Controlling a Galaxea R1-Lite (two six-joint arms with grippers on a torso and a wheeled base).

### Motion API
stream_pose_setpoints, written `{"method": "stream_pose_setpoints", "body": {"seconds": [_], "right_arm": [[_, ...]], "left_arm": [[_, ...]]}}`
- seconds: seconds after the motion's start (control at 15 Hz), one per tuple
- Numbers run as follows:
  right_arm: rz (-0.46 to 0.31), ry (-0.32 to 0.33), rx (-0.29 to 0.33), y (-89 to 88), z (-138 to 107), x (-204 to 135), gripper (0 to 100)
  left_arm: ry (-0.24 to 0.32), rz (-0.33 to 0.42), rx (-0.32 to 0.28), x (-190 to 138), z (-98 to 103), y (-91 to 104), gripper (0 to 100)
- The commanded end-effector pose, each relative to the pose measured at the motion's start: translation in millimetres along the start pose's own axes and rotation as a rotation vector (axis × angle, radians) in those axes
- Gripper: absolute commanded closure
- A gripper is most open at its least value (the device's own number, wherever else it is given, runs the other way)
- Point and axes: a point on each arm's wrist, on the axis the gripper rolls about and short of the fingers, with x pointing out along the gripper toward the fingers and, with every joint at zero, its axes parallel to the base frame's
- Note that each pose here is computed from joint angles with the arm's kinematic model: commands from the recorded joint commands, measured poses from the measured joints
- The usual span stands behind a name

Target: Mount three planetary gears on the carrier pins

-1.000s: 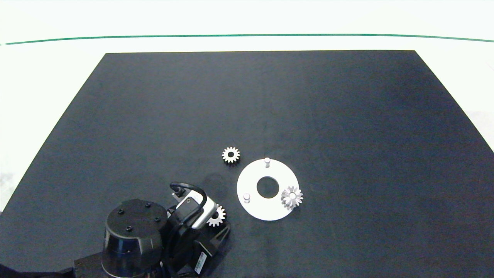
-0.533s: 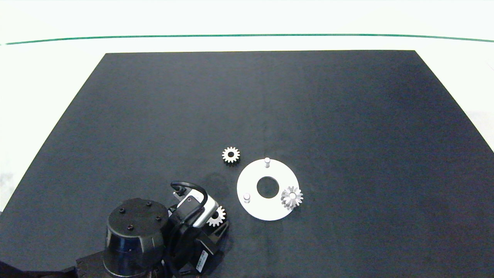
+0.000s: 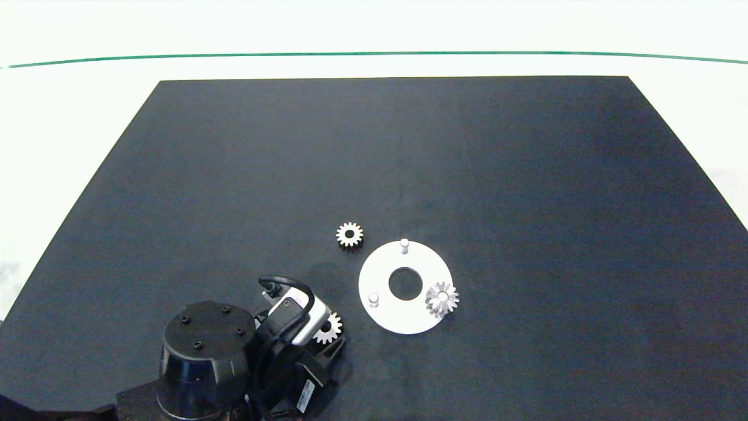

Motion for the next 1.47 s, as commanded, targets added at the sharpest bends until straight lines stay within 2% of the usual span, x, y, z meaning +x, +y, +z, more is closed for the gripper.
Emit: {"method": "stream_pose_setpoints", "body": {"seconds": [0.07,0.47,0.73,0.93,1.27,1.47], "right_arm": [[-0.002,0.003,-0.003,0.0,0.3,0.4,0],[-0.002,-0.001,-0.001,-0.5,1.3,-0.1,0],[-0.004,0.001,-0.002,-0.4,0.9,-0.5,0],[-0.003,0.002,-0.004,-0.3,1.0,-0.2,0],[-0.003,0.012,-0.018,0.0,0.4,-0.1,0],[0.0,0.017,-0.021,0.4,-0.1,0.4,0]], "left_arm": [[0.001,0.0,0.003,-0.4,-0.9,-0.2,77],[-0.019,0.006,-0.002,-3.5,2.9,1.5,89],[-0.095,0.024,-0.015,-18.0,17.7,8.7,90],[-0.102,0.05,-0.013,-19.3,20.5,15.6,90],[-0.134,0.039,0.009,-17.6,37.5,13.8,90],[-0.136,-0.03,0.036,-23.7,45.3,-0.6,90]]}}
